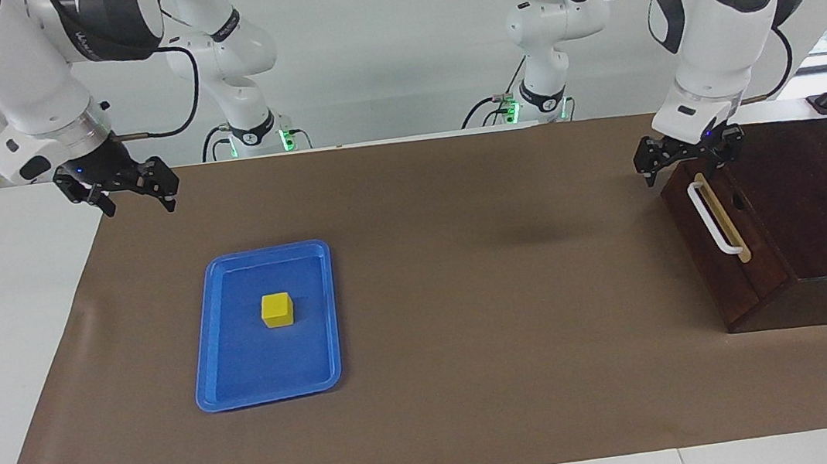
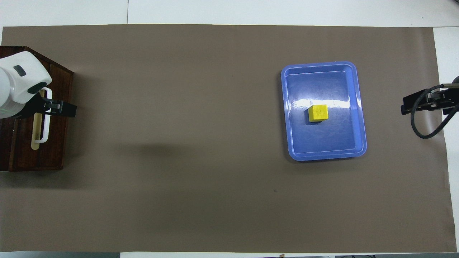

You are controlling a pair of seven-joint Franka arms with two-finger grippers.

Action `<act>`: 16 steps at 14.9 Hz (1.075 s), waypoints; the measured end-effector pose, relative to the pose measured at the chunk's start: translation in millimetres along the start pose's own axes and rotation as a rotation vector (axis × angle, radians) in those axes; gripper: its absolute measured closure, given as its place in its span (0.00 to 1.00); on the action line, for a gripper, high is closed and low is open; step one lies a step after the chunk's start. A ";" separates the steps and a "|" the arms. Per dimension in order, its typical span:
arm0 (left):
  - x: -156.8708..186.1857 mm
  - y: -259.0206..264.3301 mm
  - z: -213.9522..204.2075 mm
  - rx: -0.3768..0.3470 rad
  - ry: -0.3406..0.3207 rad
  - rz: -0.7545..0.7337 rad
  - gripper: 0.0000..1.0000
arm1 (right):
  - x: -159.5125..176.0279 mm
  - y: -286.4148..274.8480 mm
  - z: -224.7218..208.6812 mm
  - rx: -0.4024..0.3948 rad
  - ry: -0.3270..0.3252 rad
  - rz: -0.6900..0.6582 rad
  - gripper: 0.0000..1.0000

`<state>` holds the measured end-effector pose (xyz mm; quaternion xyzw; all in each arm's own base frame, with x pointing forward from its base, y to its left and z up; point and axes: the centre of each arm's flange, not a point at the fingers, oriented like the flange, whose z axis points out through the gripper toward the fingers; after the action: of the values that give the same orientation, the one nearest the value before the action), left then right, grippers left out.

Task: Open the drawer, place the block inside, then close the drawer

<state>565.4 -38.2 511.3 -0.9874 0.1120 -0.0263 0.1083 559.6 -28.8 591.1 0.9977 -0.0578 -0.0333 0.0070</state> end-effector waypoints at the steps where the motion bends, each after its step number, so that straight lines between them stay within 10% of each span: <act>1: 2.5 -7.0 20.3 0.033 0.005 0.009 0.00 | 0.0 -3.0 5.8 0.026 -0.011 0.071 0.00; 16: 2.0 -7.6 117.8 0.124 0.034 0.054 0.00 | 27.4 -12.1 199.3 0.422 -0.373 1.085 0.00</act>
<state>577.9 -6.9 398.1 -0.9748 0.1386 -0.0469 0.1681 574.7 -22.0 390.2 0.7834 -0.5632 -0.1869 -0.1850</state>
